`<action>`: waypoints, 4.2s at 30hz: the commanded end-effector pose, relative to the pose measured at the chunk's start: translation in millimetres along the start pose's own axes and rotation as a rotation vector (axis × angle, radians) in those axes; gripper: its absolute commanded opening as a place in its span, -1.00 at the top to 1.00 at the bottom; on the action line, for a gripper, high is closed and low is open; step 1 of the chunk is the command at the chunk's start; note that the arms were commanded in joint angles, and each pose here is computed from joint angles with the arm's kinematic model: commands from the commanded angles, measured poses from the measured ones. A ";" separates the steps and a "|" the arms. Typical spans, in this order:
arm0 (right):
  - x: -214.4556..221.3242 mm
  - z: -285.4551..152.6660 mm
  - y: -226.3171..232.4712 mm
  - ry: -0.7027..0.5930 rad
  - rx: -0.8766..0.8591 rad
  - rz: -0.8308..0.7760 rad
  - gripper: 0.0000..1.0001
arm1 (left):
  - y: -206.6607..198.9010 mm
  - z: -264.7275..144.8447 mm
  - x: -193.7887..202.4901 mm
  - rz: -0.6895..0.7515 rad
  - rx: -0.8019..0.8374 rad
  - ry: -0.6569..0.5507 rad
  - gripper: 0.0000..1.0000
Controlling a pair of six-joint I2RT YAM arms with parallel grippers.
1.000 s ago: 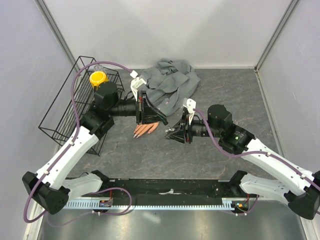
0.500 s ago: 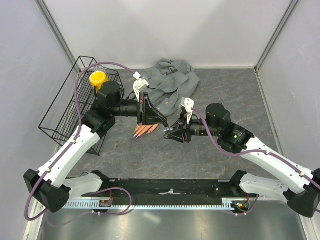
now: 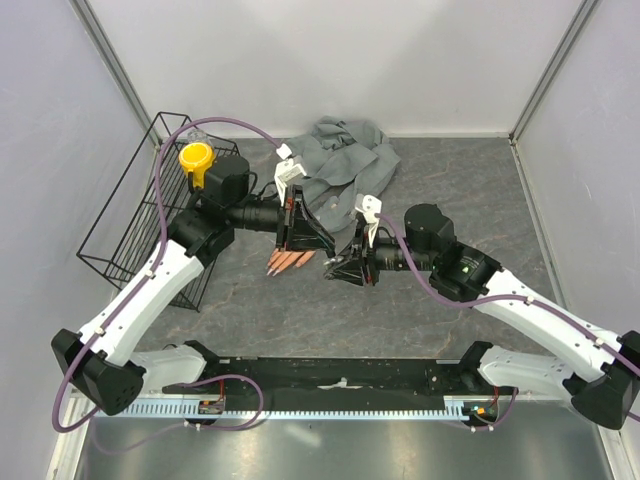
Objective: Paint the nails
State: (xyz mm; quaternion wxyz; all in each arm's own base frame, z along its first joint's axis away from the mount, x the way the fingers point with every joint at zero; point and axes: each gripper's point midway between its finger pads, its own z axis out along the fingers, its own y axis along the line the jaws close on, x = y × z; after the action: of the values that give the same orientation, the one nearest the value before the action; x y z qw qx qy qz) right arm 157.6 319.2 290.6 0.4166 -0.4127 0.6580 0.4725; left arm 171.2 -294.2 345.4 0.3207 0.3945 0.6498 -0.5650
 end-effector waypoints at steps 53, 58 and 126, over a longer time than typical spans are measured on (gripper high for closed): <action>-142.5 -71.6 60.6 -0.608 -0.059 -0.269 1.00 | -34.4 17.2 -22.4 0.076 0.013 -0.133 0.96; -141.9 -63.6 66.5 -0.581 -0.117 -0.263 1.00 | -32.8 17.6 -24.5 0.090 0.004 -0.126 0.96; -111.5 -43.2 -21.6 -0.356 0.300 -0.084 1.00 | -1.6 12.4 -96.2 0.025 -0.631 -0.571 0.07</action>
State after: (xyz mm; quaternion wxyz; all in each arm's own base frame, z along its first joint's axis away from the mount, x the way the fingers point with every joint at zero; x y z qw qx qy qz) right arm 207.6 292.2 357.9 0.5666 -0.2944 0.6559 0.4026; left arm 221.0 -318.5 419.6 0.5929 0.1043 0.6871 -0.4068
